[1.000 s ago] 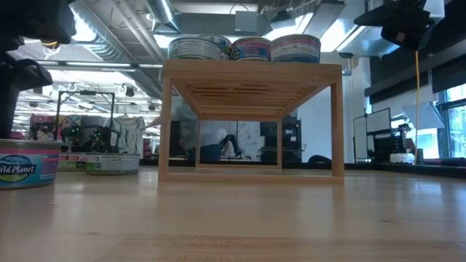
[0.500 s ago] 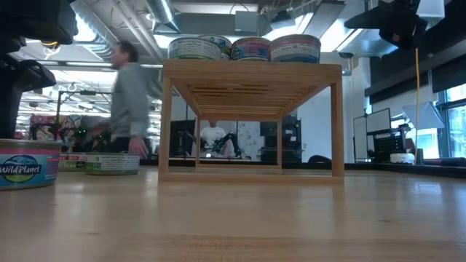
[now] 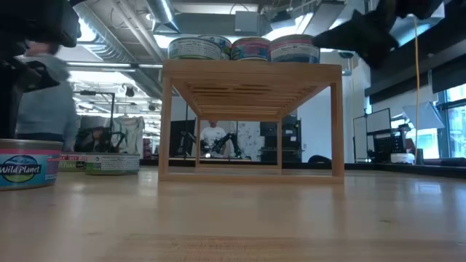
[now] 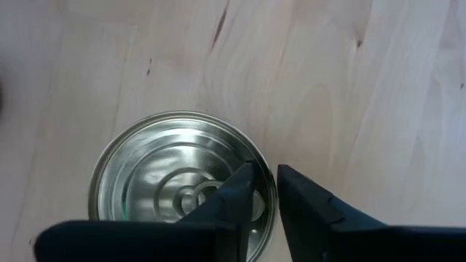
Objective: Stack canned seafood by type on shelf
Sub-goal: Stack the blue tuna can on top of the blue tuna can on the shelf
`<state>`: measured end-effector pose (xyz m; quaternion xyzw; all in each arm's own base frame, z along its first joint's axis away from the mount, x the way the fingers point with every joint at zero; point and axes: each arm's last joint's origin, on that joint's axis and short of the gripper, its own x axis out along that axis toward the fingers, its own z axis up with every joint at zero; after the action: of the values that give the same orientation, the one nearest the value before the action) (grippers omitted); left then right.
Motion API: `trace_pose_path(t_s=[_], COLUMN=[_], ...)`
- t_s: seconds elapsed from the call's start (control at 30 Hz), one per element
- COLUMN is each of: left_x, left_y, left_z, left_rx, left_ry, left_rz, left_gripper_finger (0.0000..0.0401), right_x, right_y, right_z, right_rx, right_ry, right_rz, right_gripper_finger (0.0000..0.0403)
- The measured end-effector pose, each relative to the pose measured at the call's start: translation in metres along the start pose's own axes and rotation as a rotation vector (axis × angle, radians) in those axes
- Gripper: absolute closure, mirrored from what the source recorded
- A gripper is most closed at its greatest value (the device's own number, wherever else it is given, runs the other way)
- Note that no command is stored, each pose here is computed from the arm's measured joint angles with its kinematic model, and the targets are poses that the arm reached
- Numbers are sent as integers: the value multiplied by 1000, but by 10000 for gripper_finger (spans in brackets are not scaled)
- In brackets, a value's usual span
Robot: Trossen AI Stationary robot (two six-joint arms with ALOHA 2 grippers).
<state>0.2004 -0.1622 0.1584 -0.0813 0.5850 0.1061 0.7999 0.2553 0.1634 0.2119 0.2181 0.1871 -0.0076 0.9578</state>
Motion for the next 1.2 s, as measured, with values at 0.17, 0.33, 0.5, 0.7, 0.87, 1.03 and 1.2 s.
trace_pose_path(t_s=[0.17,0.33,0.5,0.7,0.87,1.03,1.2], left_x=[0,0,0,0,0,0,0], left_y=[0,-1,-1,-1,-1,0,0], left_z=[0,0,1,1,1,1,1], left_rx=[0,-1,-8,38,86,95,96], left_ry=[-3,-6,-7,-6,-7,-8,-8], left_rz=[-1,-6,-14,-17,-10,-2,0], left_gripper_finger=[349,335,304,289,299,318,325], right_x=[20,34,45,64,86,96,102], right_y=[4,4,2,7,23,31,31], right_z=[-13,-24,-36,-44,-44,-35,-27], right_rx=[-108,-161,-212,-313,-505,-674,-857], right_ry=[-52,-91,-111,-131,-138,-172,-153], right_rz=[35,41,36,-15,-22,-55,-97], right_gripper_finger=[104,104,104,104,104,104,104])
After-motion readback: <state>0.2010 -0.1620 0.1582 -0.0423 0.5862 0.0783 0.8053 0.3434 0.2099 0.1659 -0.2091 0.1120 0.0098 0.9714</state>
